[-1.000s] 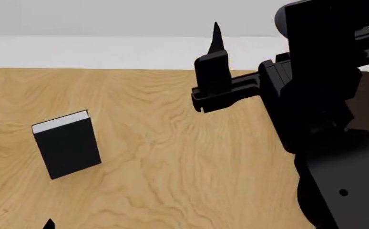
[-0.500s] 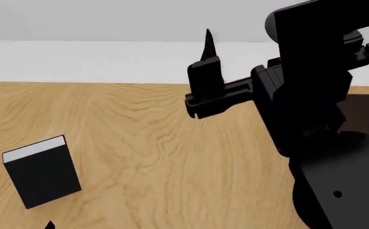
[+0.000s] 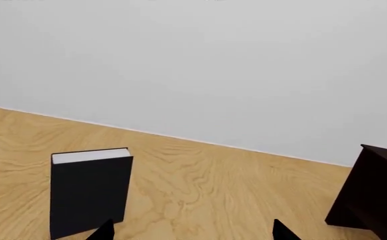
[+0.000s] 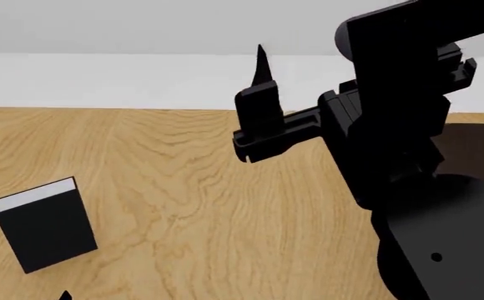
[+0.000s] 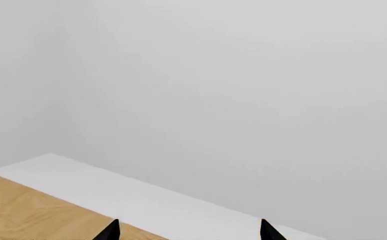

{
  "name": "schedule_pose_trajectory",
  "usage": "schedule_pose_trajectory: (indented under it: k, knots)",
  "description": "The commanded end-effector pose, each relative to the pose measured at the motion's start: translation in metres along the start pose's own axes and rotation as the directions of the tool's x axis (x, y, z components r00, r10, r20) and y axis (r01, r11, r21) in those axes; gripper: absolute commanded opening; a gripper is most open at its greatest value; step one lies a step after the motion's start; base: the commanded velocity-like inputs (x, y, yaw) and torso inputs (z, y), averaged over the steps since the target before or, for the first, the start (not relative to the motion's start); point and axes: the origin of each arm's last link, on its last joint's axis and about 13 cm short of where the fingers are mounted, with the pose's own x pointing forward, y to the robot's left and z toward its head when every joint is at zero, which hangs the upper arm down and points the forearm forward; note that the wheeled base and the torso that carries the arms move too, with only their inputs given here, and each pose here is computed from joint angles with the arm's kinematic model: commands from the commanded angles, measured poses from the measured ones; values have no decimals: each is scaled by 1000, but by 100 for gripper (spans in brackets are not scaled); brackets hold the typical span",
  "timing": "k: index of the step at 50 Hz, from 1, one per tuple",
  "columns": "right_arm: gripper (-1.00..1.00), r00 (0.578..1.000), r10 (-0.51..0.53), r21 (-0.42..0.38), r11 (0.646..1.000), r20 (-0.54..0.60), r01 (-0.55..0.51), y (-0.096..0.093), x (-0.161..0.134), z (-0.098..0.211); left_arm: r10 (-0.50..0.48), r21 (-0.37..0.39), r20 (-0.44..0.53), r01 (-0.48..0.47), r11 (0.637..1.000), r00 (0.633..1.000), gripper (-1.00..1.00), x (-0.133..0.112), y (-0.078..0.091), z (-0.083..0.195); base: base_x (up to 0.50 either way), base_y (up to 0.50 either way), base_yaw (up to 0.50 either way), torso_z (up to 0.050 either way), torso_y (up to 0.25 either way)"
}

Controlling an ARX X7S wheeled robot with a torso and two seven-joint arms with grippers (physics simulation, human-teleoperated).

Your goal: Pick up the book on the right and place it on the cabinet shelf.

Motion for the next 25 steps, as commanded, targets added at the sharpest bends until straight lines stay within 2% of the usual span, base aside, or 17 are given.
schedule_pose_trajectory:
  k: [1, 25]
  knots:
    - [100, 1000, 12, 0, 1000, 1, -12, 1, 1, 0, -1, 2, 8, 1, 1000, 1000, 100, 0, 1, -1, 0, 0, 0, 0, 0]
    - [100, 1000, 28, -1, 1000, 5, -28, 2, -1, -3, -9, 19, 6, 9, 1000, 1000, 100, 0, 0, 0, 0, 0, 0, 0, 0]
